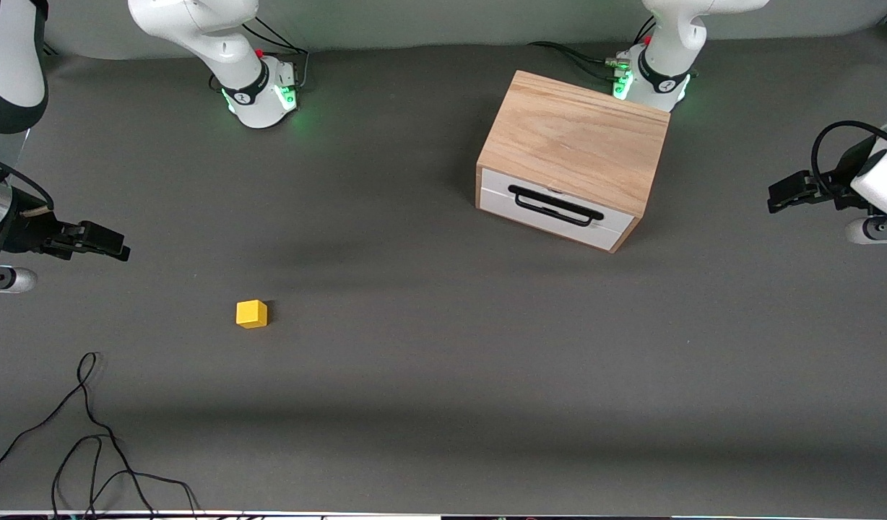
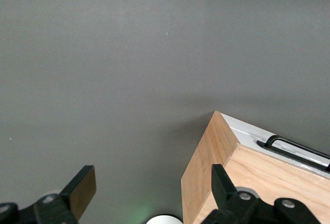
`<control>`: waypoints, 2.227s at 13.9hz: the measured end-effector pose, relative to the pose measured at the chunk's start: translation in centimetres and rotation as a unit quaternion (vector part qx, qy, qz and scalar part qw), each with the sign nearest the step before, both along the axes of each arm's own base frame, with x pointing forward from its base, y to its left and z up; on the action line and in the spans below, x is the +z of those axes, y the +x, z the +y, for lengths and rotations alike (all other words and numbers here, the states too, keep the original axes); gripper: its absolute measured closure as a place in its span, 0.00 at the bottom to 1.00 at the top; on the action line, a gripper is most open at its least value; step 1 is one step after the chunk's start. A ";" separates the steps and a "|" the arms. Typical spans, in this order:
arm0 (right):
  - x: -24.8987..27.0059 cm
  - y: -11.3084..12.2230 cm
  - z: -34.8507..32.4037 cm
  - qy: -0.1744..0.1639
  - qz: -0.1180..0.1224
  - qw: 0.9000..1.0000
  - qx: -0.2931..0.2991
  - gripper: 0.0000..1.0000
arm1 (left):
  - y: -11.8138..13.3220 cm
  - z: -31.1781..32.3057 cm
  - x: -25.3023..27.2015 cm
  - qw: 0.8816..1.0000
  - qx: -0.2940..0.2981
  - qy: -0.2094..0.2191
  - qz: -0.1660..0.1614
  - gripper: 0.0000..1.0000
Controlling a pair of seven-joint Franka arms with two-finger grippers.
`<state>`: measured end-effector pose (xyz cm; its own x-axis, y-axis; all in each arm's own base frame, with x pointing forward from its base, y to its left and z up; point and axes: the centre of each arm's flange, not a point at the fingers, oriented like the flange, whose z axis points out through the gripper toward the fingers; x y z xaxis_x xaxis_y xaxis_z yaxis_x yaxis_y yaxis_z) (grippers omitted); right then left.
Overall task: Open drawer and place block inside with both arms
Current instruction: 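Move the left gripper toward the drawer handle while the right gripper approaches the cube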
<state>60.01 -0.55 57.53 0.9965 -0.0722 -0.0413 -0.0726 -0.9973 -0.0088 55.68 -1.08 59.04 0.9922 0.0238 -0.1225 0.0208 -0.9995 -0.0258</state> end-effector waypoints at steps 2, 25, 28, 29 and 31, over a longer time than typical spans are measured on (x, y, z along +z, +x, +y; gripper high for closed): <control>0.0 0.0 -0.1 0.001 0.000 1.000 -0.002 0.00 | 0.0 0.0 -0.2 1.000 0.000 0.000 0.002 0.00; -7.3 3.3 0.7 -0.001 0.011 1.000 -0.002 0.00 | 0.9 -2.0 -2.3 1.000 -0.004 0.001 0.018 0.00; -7.4 3.3 1.4 0.000 0.011 1.000 0.003 0.00 | 0.9 -2.7 -2.3 0.999 0.037 0.007 0.017 0.00; -7.5 3.3 1.5 0.000 0.010 1.000 0.003 0.00 | 0.8 -3.9 -2.4 0.997 0.077 0.013 0.016 0.00; -7.6 3.4 1.5 0.000 0.008 1.000 0.003 0.00 | 0.2 -9.1 -2.6 0.988 0.149 0.030 0.015 0.00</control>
